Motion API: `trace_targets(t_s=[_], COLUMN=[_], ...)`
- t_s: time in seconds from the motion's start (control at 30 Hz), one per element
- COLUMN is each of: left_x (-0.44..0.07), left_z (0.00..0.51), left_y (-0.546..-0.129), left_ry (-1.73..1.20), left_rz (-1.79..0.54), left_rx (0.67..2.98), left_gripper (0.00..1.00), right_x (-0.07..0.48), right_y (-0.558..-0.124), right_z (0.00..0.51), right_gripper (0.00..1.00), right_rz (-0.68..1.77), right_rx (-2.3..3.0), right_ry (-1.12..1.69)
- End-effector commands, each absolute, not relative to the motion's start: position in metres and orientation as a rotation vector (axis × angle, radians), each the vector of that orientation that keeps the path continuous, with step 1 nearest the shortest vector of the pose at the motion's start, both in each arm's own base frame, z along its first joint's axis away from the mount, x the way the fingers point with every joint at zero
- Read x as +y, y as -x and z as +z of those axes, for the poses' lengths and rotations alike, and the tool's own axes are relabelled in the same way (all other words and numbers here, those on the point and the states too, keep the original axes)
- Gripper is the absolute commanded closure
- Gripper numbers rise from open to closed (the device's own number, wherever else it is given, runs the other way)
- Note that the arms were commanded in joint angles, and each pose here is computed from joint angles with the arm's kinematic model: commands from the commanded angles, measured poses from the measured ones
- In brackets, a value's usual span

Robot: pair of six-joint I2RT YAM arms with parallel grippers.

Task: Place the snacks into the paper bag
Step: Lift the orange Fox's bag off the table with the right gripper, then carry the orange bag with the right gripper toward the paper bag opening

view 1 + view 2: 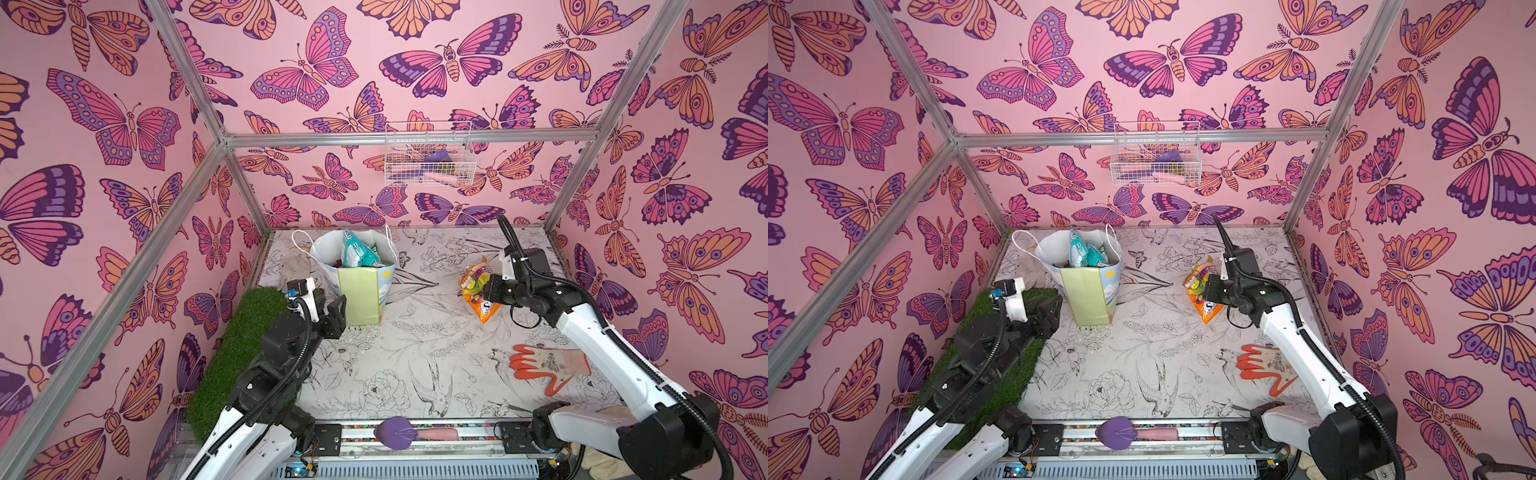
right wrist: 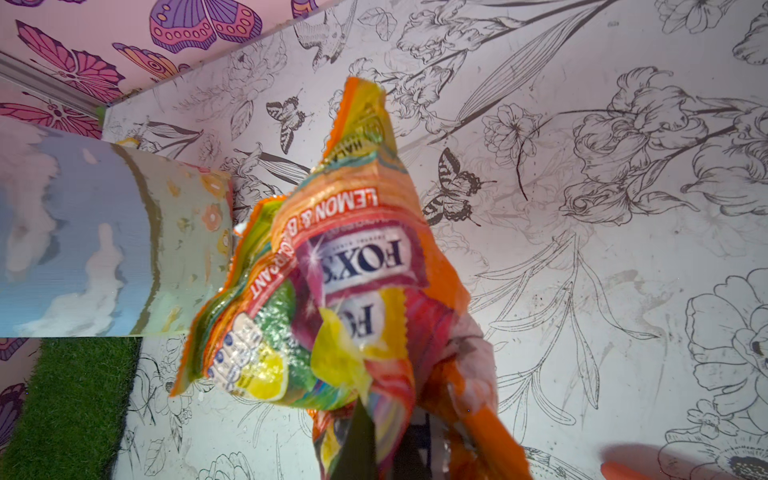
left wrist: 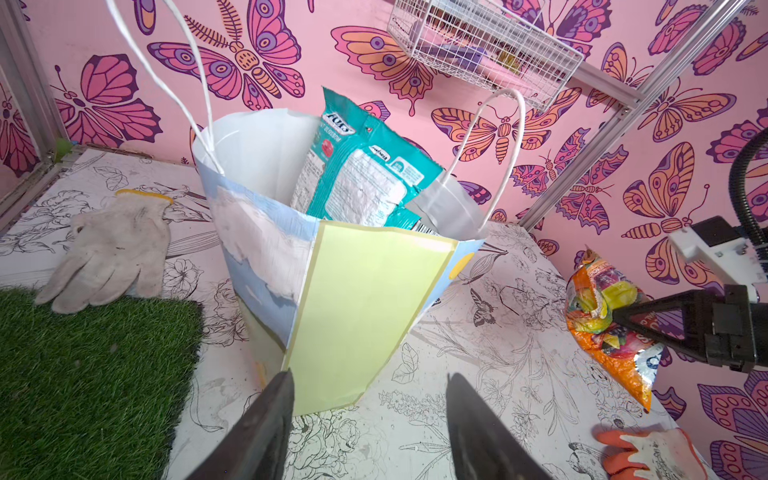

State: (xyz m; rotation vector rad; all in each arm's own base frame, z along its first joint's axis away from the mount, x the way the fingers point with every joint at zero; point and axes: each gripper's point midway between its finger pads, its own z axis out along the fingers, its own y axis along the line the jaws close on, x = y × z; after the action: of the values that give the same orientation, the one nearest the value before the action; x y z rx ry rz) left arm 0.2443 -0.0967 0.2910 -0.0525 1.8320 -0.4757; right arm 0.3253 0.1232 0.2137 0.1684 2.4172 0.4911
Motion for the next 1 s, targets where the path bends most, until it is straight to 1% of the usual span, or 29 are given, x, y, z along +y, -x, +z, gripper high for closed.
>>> trace_targets(t_s=[0.0,0.13,0.43,0.8,0.97], left_x=[-0.092,-0.090,-0.090,-0.090,-0.095], left_z=[0.281,0.282,0.287,0.265,0.256], left_y=[-0.242,-0.241,-0.242,-0.244,-0.244], left_ry=[0.070,0.070,0.064,0.092,0.096], left_rz=[-0.454,-0.438,-0.429,-0.434,-0.470], left_rx=[1.856,1.865,1.866,1.924,1.955], left_gripper=[0.38,0.36,0.35,0.34,0.34], right_x=[0.134,0.140,0.154,0.182,0.198], right_y=[-0.329,-0.329,-0.328,-0.331,-0.330], right_z=[0.252,0.263,0.286,0.336,0.361], right_gripper=[1.00,1.00,1.00,1.00,1.00], right_rz=[0.552,0.577,0.611,0.624,0.632], right_rx=[2.314,2.293,2.242,2.143,2.086], right_ry=[-0.115,-0.090,-0.041,0.071,0.128])
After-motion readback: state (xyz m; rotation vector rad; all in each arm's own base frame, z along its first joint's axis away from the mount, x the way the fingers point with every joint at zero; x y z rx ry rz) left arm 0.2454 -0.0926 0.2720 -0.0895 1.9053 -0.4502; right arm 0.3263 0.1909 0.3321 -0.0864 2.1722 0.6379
